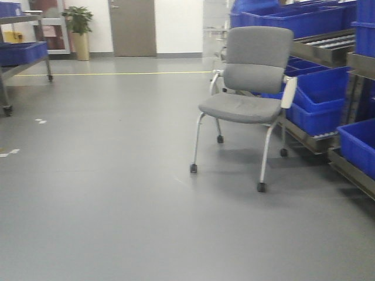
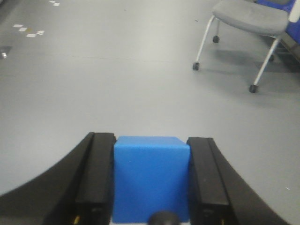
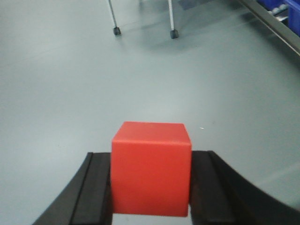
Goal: Sort and place red and blue blocks on shelf
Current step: 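Drive forward across the floor past the grey chair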
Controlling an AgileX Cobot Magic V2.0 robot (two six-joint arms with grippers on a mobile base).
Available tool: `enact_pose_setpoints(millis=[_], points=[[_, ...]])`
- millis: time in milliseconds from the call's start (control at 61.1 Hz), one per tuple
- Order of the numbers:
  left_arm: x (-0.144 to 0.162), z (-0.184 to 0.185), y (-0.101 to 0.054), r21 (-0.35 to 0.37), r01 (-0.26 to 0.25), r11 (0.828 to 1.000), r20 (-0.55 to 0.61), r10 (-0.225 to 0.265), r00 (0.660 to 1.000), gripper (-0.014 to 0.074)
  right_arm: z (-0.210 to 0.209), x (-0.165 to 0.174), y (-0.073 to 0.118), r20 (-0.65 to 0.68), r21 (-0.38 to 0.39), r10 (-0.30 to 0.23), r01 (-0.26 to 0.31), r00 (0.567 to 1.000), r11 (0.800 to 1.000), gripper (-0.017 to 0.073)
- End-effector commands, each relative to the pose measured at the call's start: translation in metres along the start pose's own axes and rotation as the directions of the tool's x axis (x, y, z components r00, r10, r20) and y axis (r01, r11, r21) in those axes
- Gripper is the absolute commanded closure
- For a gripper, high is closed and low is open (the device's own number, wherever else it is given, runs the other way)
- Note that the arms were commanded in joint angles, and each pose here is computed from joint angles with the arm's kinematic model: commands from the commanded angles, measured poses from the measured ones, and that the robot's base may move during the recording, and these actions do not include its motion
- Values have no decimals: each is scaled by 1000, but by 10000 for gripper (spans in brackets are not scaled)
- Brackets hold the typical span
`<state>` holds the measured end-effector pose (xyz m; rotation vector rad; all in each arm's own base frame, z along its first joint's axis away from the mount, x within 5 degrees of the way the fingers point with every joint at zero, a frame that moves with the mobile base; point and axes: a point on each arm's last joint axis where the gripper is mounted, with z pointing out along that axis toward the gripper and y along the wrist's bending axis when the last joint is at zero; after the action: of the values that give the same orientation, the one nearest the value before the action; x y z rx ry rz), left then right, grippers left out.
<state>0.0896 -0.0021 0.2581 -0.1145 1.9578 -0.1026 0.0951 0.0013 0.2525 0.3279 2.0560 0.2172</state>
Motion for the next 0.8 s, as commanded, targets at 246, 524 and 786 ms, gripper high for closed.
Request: enact_pose_setpoints(millis=[246,524,786], points=[[-15,-3,-3,24,5,1000,93,-7,996,469,-4,-14,4,100,-20,-6,8,995,1000,492],[-15,-3,-3,24,5,1000,93,-7,996,469,-4,-14,4,100,-20,-6,8,995,1000,492],[-15,-3,-3,24,5,1000,93,-7,996,469,-4,-14,4,100,-20,-6,8,995,1000,492]])
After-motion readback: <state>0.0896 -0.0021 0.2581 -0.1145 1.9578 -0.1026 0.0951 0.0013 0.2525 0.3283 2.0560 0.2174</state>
